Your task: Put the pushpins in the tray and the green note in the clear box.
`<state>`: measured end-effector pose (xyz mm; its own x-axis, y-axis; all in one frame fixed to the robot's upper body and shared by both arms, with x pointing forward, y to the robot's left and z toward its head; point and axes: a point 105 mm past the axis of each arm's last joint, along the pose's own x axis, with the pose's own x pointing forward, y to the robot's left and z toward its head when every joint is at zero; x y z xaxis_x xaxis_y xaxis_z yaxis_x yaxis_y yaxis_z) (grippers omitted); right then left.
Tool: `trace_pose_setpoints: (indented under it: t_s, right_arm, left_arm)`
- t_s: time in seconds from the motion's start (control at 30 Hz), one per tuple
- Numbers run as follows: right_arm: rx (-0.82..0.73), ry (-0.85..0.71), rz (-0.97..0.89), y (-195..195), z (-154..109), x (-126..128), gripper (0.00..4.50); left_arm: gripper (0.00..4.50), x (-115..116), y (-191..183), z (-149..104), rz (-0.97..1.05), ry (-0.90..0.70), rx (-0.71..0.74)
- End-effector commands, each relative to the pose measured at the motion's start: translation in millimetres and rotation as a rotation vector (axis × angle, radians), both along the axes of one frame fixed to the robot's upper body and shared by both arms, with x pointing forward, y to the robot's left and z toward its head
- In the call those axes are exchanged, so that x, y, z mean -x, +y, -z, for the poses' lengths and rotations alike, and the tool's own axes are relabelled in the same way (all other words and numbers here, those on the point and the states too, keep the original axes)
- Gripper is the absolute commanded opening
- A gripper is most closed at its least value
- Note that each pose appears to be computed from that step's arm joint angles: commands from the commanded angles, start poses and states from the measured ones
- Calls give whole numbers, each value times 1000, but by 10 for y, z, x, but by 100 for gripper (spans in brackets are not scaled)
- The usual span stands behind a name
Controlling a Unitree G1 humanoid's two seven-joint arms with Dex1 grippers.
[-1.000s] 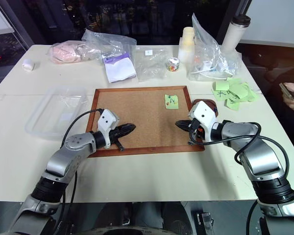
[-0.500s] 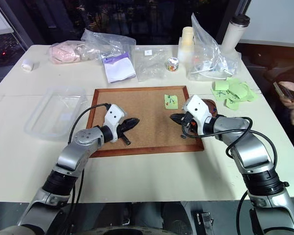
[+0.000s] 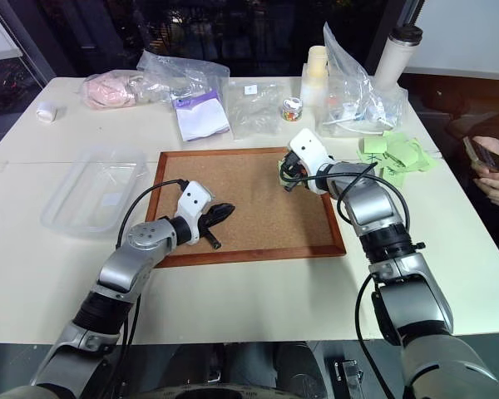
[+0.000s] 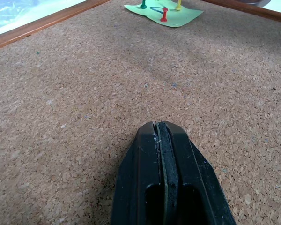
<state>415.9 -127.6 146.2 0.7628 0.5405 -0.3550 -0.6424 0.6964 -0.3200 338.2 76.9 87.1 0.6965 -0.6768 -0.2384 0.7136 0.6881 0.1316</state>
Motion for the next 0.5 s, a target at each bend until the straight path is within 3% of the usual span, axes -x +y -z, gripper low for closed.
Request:
trace_pose_setpoints:
  t_s: [0.03, 0.2, 0.5]
  right_arm:
    - [15, -97, 19, 22, -181, -151, 180]
    - [8, -100, 39, 25, -174, -257, 413]
    - [-97, -35, 120, 2, -129, -402, 413]
  left_arm:
    - [0, 59, 27, 160, -16, 60, -18]
    - [0, 91, 58, 168, -30, 63, -16]
    - [0, 142, 82, 174, -46, 64, -14]
